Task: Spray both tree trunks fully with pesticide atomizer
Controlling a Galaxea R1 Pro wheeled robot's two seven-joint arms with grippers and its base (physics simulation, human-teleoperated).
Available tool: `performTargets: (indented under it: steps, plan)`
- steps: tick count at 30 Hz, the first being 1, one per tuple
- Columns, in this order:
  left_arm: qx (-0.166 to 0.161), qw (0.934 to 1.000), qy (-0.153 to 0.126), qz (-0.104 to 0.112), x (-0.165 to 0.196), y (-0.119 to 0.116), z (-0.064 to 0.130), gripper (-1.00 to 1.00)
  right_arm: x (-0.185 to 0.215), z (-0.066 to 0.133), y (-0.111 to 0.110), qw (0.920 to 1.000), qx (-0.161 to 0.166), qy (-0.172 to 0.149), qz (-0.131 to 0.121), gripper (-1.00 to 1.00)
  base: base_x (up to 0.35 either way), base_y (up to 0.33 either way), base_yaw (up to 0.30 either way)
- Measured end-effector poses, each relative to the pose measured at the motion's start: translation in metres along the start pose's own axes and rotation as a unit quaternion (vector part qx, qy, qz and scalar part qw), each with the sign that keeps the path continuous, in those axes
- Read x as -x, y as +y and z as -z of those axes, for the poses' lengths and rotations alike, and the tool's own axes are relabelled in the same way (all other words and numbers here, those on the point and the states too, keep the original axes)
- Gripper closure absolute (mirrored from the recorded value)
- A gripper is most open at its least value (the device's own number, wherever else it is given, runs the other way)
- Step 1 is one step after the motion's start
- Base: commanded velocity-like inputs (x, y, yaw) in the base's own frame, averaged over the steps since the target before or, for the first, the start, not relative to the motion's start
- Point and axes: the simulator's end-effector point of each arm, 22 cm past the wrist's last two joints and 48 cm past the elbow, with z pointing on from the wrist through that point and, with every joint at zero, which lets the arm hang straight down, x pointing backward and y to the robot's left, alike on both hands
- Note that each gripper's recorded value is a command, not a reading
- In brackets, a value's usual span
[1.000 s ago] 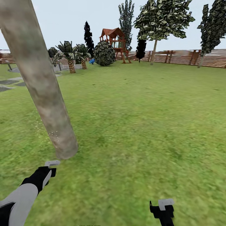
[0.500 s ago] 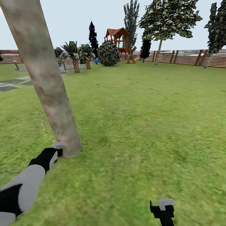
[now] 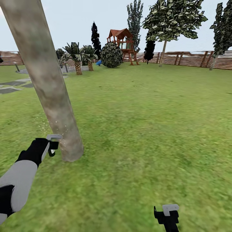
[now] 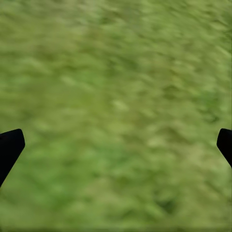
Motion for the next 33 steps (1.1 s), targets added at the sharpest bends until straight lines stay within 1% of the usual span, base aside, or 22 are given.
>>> performTargets:
  steps: [1,3,4,7,10,11,17,24,26,28,31,33]
  plan:
    - [0.001,1.0,0.0,-0.001,0.001,0.004,0.001,1.0,0.0,0.0,0.0,1.0,0.0,0.0,0.0,-1.0,0.0,0.0,0.216]
    - [0.003,1.0,-0.001,0.0,0.003,0.02,0.002,1.0,0.0,0.0,0.0,1.0,0.0,0.0,0.0,-1.0,0.0,0.0,0.253]
    - [-0.001,1.0,-0.001,0.001,0.003,0.024,0.002,1.0,0.0,0.0,0.0,1.0,0.0,0.0,0.0,-1.0,0.0,0.0,0.271]
    - [-0.01,0.9999,-0.007,0.002,0.007,0.021,0.004,1.0,0.0,0.0,0.0,1.0,0.0,0.0,0.0,-1.0,0.0,0.0,0.267]
    - [-0.007,0.9996,-0.027,0.003,0.024,0.022,0.011,1.0,0.0,0.0,0.0,1.0,0.0,0.0,0.0,-1.0,0.0,-0.153,0.093]
    - [-0.007,0.9995,-0.029,0.004,0.026,0.023,0.012,1.0,0.0,0.0,0.0,1.0,0.0,0.0,0.0,-1.0,0.0,-0.249,0.019]
    - [-0.008,0.9995,-0.03,0.005,0.026,0.021,0.013,1.0,0.0,0.0,-0.001,1.0,-0.001,0.0,0.0,-1.0,0.071,-0.255,0.004]
    - [-0.003,0.9996,-0.027,-0.001,0.022,0.024,0.013,1.0,0.0,0.0,0.0,1.0,-0.001,0.0,0.0,-1.0,0.3,-0.045,0.002]
    - [0.003,0.9997,-0.025,-0.001,0.019,0.03,0.011,1.0,0.0,0.0,0.0,1.0,-0.001,0.0,0.0,-1.0,0.091,-0.001,0.169]
    - [0.005,0.9999,-0.011,-0.002,0.001,0.031,0.006,1.0,0.0,0.0,0.0,1.0,0.0,0.0,0.0,-1.0,0.022,0.0,0.25]
    - [0.004,0.9998,0.015,-0.012,-0.042,0.025,-0.003,1.0,0.0,0.0,0.001,1.0,0.0,0.0,0.0,-1.0,0.014,-0.005,0.119]
    - [0.003,0.9998,0.016,-0.012,-0.044,0.025,-0.003,1.0,0.0,0.0,0.001,1.0,0.001,0.0,0.0,-1.0,0.111,-0.106,0.013]
